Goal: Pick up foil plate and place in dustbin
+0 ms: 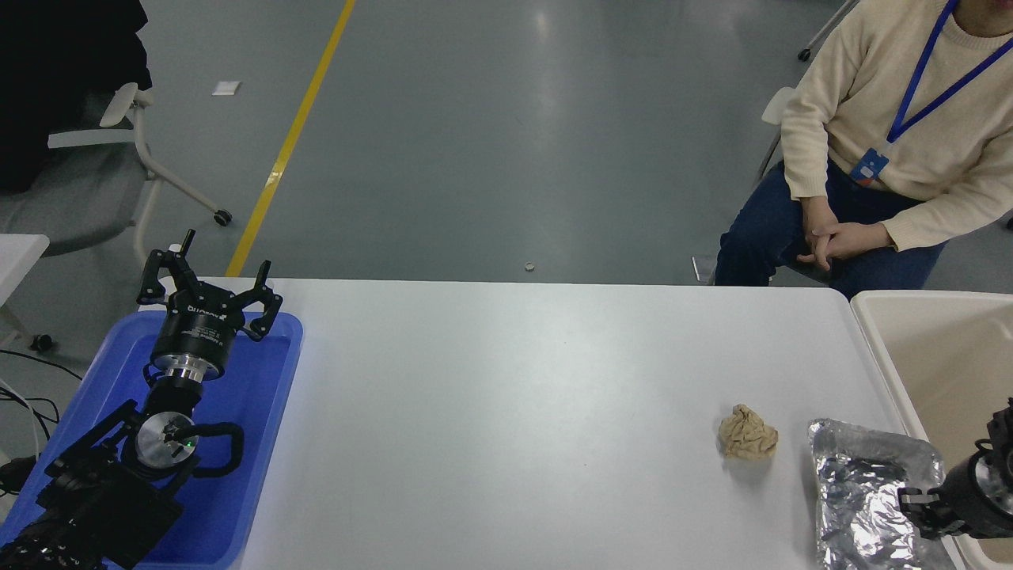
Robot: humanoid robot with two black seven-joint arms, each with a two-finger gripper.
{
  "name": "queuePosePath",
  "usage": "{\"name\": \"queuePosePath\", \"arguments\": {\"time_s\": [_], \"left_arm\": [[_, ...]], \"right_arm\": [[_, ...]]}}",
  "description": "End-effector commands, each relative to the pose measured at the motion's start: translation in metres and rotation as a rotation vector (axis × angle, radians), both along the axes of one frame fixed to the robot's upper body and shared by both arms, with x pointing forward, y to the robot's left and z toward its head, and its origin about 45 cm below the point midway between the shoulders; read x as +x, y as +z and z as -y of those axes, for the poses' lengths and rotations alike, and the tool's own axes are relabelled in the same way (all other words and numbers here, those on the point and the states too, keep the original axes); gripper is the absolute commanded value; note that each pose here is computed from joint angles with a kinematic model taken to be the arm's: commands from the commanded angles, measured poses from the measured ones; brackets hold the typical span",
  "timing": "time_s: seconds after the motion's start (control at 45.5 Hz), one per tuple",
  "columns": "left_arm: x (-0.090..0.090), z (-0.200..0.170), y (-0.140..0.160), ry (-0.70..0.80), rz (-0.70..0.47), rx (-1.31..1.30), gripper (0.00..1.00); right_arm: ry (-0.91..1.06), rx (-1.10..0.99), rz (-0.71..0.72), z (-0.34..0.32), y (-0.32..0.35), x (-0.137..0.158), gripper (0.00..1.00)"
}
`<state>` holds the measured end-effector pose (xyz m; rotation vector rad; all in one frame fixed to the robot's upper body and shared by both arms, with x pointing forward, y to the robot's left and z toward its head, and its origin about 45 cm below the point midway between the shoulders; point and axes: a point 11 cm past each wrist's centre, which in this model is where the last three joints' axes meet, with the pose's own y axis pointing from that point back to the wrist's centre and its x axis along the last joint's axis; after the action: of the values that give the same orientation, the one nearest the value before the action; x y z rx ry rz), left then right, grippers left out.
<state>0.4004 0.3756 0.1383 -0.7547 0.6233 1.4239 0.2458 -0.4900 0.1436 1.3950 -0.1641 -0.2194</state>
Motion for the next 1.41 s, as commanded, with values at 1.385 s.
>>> {"name": "queuePosePath", "arguments": {"time_s": [1.385], "left_arm": [[0.000,0.000,0.000,0.001,-0.002,0.001,1.00]], "right_arm": [[0.059,-0.111,0.478,-0.055,0.340,0.100,0.00]]}}
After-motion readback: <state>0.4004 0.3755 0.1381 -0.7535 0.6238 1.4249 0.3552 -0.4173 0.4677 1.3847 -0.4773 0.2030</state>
